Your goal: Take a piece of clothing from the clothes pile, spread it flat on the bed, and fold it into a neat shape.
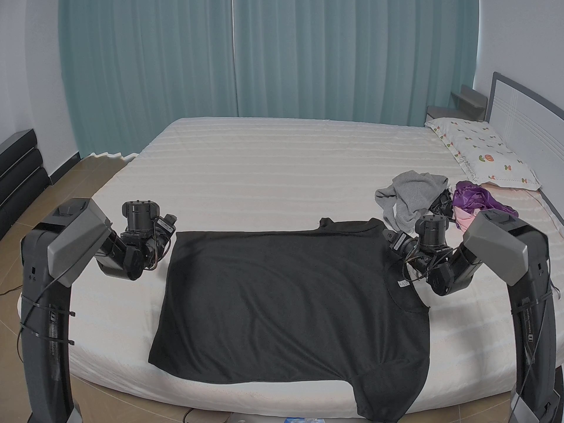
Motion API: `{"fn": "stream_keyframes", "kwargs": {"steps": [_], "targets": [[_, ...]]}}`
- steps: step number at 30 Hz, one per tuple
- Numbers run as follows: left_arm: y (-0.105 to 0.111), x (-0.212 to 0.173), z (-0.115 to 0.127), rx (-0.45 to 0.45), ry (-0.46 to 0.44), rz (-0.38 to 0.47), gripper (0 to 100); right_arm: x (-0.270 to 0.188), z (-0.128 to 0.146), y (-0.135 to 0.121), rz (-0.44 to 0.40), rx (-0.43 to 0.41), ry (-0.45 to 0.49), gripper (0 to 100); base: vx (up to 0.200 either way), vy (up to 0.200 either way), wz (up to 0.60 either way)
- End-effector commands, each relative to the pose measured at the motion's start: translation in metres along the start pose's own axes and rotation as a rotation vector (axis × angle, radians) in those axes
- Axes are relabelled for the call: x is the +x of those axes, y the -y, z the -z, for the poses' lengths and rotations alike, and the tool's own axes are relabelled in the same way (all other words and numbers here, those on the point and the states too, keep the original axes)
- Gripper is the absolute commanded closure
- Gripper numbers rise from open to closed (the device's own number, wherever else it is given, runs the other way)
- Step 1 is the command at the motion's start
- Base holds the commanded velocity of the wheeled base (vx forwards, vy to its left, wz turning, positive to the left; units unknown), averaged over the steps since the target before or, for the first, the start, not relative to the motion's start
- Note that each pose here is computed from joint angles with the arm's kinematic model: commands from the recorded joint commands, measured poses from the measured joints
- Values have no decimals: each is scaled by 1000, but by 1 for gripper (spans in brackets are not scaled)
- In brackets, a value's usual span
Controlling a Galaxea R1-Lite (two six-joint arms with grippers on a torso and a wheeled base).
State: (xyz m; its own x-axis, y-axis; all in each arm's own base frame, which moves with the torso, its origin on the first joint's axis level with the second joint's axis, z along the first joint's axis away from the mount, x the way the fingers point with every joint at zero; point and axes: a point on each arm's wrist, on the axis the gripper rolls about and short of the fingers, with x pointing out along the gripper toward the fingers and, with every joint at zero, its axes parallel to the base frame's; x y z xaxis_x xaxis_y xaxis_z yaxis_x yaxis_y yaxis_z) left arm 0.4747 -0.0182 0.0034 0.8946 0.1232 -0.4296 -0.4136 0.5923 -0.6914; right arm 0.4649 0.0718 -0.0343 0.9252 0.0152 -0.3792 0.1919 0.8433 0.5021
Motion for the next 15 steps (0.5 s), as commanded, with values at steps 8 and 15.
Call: {"fn": "stream_keyframes", "kwargs": {"steps": [8, 15], "targets": [[-24, -165, 28, -25, -226, -32, 0, -195, 20, -4, -31, 178, -165, 0, 0, 0, 0], [-52, -192, 52, -46, -341, -79, 0, -228, 42, 3, -83, 167, -192, 0, 0, 0, 0]]}}
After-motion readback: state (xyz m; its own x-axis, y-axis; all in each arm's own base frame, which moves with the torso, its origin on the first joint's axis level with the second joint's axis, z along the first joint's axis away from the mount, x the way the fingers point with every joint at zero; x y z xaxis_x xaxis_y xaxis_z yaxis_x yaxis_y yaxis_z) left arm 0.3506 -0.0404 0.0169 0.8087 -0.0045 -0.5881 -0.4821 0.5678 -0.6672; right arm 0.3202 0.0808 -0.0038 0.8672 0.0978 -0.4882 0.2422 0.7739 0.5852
